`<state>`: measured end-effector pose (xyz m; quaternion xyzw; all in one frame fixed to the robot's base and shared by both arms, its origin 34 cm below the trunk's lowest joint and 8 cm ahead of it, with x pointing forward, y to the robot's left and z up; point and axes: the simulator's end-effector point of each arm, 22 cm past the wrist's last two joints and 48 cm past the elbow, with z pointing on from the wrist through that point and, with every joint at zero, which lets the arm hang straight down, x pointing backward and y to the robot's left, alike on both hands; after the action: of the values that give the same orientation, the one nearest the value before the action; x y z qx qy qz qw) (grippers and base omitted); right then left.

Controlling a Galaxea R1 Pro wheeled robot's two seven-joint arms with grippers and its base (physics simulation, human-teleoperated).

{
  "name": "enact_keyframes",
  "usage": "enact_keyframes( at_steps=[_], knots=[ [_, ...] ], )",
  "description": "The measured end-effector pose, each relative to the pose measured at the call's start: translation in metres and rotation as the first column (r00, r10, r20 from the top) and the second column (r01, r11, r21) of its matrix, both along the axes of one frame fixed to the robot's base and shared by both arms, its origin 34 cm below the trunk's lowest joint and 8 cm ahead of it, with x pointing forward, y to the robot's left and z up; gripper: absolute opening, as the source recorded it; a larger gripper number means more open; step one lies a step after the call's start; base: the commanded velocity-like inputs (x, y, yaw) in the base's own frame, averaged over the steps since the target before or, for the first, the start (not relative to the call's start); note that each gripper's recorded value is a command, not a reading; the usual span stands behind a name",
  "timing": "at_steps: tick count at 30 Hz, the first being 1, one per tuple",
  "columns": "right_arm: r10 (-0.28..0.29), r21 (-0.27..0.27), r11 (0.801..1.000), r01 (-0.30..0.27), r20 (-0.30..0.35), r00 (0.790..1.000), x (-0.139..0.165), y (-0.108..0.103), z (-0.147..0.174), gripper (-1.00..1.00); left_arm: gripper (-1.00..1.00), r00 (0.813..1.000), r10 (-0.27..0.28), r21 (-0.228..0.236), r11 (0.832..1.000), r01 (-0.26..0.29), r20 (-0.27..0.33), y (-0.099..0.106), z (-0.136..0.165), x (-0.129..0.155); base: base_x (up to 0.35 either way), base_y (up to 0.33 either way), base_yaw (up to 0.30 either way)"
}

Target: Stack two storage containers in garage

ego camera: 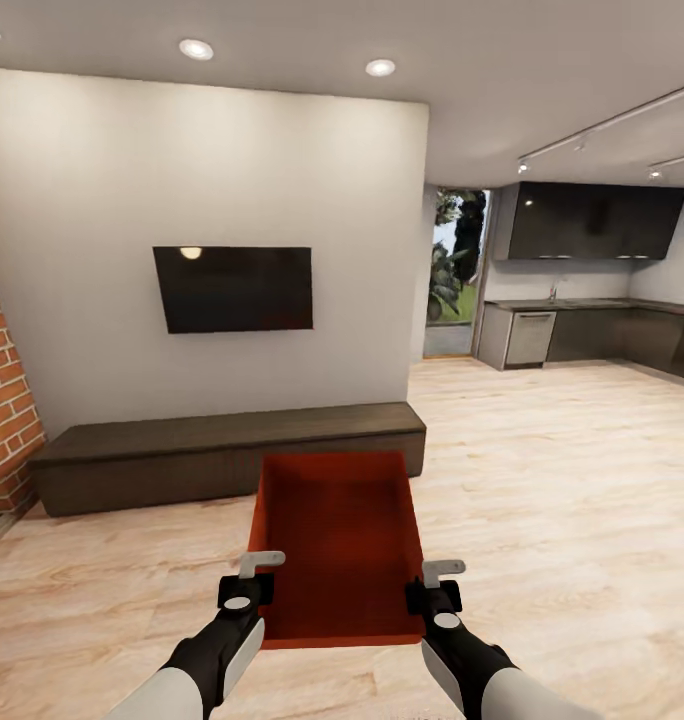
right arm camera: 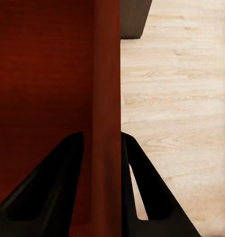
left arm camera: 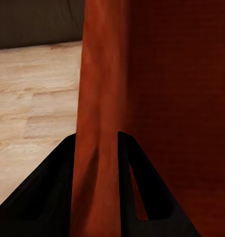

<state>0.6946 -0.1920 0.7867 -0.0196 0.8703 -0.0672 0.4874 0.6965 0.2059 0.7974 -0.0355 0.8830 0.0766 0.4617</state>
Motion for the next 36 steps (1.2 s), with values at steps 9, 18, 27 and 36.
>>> enact_keyframes(
  at_steps=[9,18,27,36],
  knots=[
    [0.0,0.0,1.0,0.0,0.003,1.0,0.0002,0.0004,0.0021,-1.0,-1.0,1.0,0.001,-0.001,1.0,-0.001,0.003,0.0004,0.002,0.0002,0.0,0.0,-0.283],
    [0.001,-0.001,1.0,-0.001,0.007,1.0,0.0007,0.0001,0.0044,-1.0,-1.0,1.0,0.001,-0.001,1.0,-0.001,0.007,0.0002,0.0043,0.0004,0.0,0.0,-0.283],
    [0.001,-0.002,1.0,-0.001,0.011,1.0,0.0012,0.0001,0.0069,-1.0,-1.0,1.0,0.002,-0.001,1.0,-0.002,0.012,0.0001,0.0068,0.0008,0.0,0.0,-0.283],
    [0.001,-0.002,1.0,-0.001,0.015,1.0,0.0015,0.0,0.0092,-1.0,-1.0,1.0,0.002,-0.002,1.0,-0.002,0.015,0.0001,0.009,0.0011,0.0,0.0,-0.283]
  ],
)
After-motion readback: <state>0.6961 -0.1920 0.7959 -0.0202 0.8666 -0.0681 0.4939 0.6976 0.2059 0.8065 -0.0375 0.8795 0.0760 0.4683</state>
